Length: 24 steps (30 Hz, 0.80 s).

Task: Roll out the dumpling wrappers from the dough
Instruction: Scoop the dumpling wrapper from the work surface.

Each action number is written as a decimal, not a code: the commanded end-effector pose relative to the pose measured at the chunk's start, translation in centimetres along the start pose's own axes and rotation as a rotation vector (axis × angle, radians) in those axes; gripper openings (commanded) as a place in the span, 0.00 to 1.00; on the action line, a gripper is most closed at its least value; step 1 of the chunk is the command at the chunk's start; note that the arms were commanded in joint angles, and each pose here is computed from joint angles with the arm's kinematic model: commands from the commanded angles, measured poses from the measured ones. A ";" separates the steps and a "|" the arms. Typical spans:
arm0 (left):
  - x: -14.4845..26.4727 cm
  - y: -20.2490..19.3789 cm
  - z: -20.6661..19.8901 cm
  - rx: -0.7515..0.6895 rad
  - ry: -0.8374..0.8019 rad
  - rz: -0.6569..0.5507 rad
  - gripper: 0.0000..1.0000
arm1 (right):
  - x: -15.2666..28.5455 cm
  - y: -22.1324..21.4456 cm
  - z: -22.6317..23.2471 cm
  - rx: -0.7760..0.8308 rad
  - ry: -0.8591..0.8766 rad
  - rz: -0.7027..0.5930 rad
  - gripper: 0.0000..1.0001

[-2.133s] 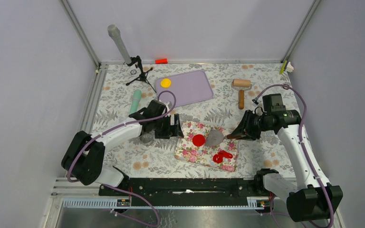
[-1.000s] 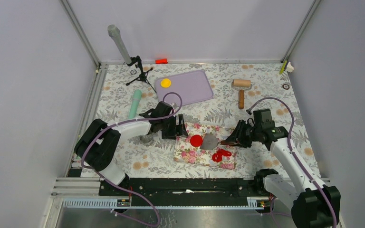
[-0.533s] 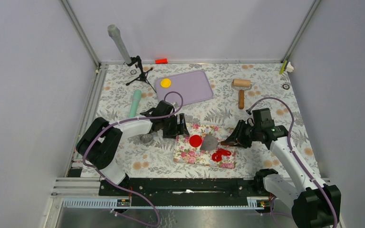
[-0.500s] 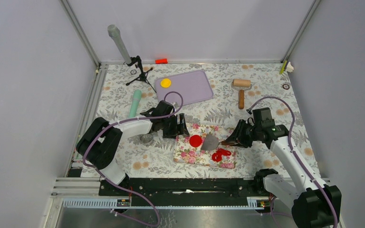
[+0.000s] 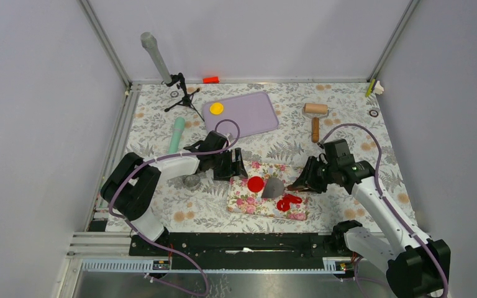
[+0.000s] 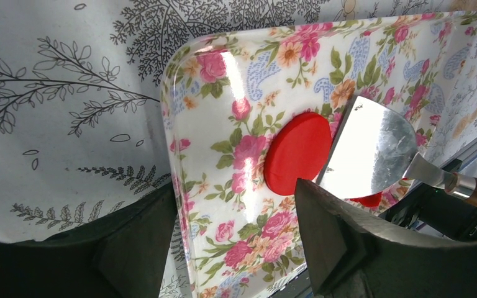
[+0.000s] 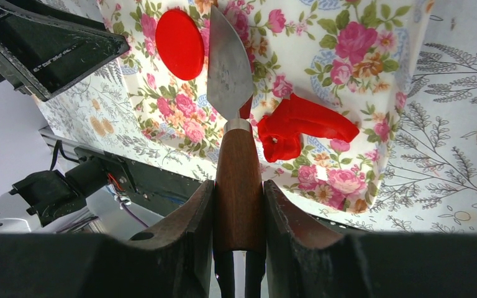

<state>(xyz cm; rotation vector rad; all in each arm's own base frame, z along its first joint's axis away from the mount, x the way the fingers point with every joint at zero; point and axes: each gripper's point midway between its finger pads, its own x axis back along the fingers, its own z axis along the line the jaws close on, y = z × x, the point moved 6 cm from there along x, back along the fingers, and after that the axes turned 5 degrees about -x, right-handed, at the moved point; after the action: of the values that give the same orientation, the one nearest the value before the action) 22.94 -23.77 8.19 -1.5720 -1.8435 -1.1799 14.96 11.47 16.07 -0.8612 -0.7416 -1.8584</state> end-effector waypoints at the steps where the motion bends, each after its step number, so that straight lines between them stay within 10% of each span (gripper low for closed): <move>1: -0.3 1.1 -0.9 -0.018 -0.037 -0.023 0.72 | -1.0 -0.3 -0.5 -0.012 -0.045 0.001 0.00; 24: -0.7 1.2 -1.2 -0.014 -0.060 -0.008 0.72 | -1.7 -0.7 -1.2 -0.036 -0.048 -0.020 0.00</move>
<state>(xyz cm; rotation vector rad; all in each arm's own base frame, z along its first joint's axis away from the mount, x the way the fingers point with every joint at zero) 23.29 -24.04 8.20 -1.5852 -1.8398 -1.1643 14.86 12.77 14.36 -0.8268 -0.6322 -1.9109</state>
